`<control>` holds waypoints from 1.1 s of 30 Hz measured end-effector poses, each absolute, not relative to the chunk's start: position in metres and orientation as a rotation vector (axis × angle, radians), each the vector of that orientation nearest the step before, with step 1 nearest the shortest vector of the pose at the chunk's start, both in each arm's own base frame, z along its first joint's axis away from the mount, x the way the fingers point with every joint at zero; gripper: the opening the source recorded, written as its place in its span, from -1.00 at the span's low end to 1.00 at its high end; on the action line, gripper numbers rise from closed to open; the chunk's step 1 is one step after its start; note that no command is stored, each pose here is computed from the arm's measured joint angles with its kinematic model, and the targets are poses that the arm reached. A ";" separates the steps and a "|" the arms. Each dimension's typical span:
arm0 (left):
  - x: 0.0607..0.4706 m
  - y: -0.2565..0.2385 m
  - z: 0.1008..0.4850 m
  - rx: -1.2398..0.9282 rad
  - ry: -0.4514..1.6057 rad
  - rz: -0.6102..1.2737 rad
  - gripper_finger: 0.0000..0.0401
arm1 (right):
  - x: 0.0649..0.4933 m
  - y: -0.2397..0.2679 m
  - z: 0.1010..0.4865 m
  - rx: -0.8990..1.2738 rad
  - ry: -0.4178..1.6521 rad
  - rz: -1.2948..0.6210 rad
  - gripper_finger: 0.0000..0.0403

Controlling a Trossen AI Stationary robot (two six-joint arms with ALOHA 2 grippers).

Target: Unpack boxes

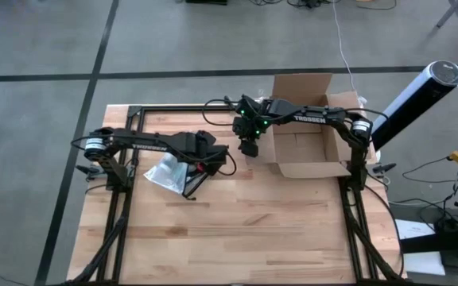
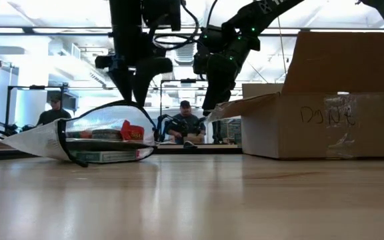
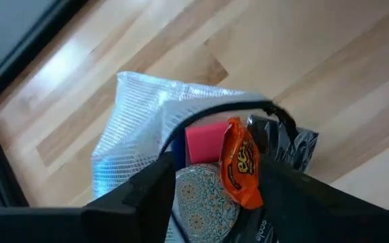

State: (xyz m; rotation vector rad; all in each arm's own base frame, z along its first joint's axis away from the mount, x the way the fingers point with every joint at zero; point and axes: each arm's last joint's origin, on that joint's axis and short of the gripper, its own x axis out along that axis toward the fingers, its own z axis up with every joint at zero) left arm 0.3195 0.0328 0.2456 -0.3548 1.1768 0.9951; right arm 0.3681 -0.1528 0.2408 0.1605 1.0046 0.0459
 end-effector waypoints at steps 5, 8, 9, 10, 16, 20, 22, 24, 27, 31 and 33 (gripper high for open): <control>0.324 0.034 0.272 -0.338 1.146 0.982 -0.08 | 0.368 -0.153 0.241 0.160 1.003 0.046 -0.01; 0.325 0.032 0.290 -0.329 1.141 0.967 -0.08 | 0.369 -0.153 0.241 0.167 0.996 0.059 -0.01; 0.324 0.031 0.295 -0.327 1.141 0.962 -0.08 | 0.369 -0.152 0.241 0.173 0.990 0.070 -0.01; 0.324 0.029 0.301 -0.324 1.141 0.958 -0.07 | 0.369 -0.152 0.242 0.183 0.982 0.089 -0.01; 0.322 0.009 0.314 -0.288 1.153 0.908 -0.06 | 0.378 -0.138 0.245 0.216 0.902 0.201 -0.01; 0.320 -0.013 0.314 -0.263 1.163 0.872 -0.09 | 0.387 -0.126 0.248 0.174 0.848 0.238 -0.01; 0.318 -0.025 0.314 -0.259 1.163 0.861 -0.11 | 0.391 -0.121 0.250 0.149 0.822 0.252 -0.01; 0.315 -0.036 0.314 -0.259 1.165 0.858 -0.13 | 0.396 -0.117 0.252 0.124 0.790 0.263 -0.01; 0.309 -0.053 0.313 -0.262 1.172 0.865 -0.16 | 0.401 -0.115 0.254 0.099 0.743 0.267 -0.01; 0.301 -0.073 0.313 -0.283 1.160 0.877 -0.20 | 0.407 -0.117 0.250 0.095 0.712 0.258 -0.01; 0.298 -0.082 0.313 -0.289 1.155 0.878 -0.21 | 0.409 -0.118 0.246 0.106 0.719 0.247 -0.01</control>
